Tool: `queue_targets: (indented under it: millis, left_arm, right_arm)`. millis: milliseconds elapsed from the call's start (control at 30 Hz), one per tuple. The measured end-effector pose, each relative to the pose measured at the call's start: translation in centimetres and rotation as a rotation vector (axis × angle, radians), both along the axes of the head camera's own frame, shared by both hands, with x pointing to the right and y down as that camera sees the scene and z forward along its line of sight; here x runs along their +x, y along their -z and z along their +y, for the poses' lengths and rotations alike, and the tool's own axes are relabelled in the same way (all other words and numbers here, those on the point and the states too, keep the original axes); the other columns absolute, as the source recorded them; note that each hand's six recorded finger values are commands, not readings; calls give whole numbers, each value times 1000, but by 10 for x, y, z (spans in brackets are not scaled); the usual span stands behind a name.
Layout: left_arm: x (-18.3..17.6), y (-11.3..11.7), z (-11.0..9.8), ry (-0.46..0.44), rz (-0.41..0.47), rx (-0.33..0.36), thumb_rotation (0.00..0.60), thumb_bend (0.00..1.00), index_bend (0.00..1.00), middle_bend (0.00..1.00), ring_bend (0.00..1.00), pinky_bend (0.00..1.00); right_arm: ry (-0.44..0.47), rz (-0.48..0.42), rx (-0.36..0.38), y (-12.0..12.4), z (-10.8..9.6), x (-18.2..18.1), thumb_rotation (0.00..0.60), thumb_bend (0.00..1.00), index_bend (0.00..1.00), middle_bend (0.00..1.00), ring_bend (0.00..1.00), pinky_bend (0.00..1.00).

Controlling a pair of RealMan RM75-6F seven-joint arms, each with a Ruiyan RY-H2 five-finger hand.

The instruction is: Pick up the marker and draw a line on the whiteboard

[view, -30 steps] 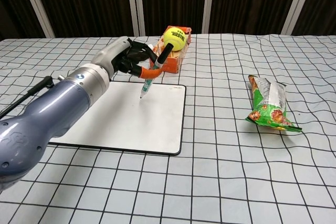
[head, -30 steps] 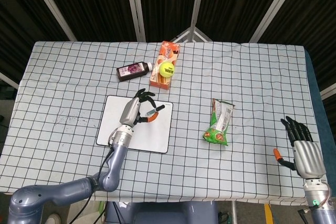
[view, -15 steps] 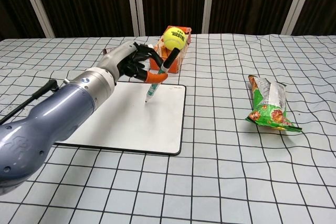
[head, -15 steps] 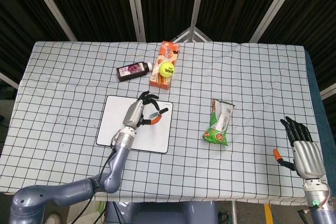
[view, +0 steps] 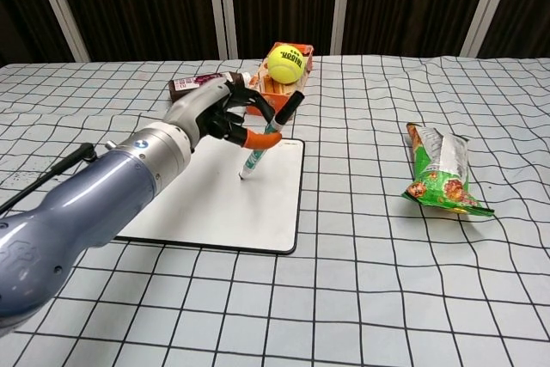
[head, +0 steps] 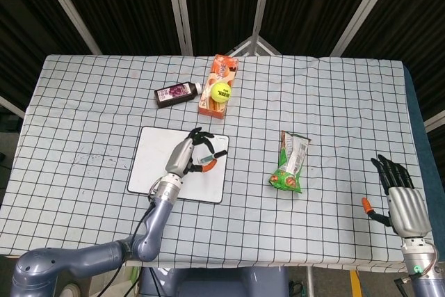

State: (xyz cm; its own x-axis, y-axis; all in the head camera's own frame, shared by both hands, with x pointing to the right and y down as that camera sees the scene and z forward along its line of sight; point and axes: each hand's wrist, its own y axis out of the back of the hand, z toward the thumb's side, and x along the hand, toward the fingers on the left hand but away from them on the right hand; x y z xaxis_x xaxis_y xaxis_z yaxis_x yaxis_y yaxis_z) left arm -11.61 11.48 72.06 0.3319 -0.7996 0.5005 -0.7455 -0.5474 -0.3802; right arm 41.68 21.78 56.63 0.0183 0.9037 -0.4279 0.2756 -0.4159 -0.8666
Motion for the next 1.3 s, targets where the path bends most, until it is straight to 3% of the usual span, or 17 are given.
queue_targets:
  millis: [533,867,1100,1300]
  left_arm:
    - [3,13,33,-36,51,-47,600,511,733,242,67,134]
    - [-10,30,4,25,66,41,600,511,733,243,67,134]
    - [-22,18,-18,-26,-53,98,600,511,733,243,67,134]
    - [-22,3,-30,-76,-117,107,600,507,733,243,67,134]
  right_arm:
    - [-4,4,12,2,0,1,600,349,0,0,0,56]
    - [-7,3,11,2,0,2,600,349,0,0,0,57]
    - [-4,-1,4,1,1,1,600,349,0,0,0,58]
    - [-9,-7,-3,0,0,1,600,349,0,0,0,57]
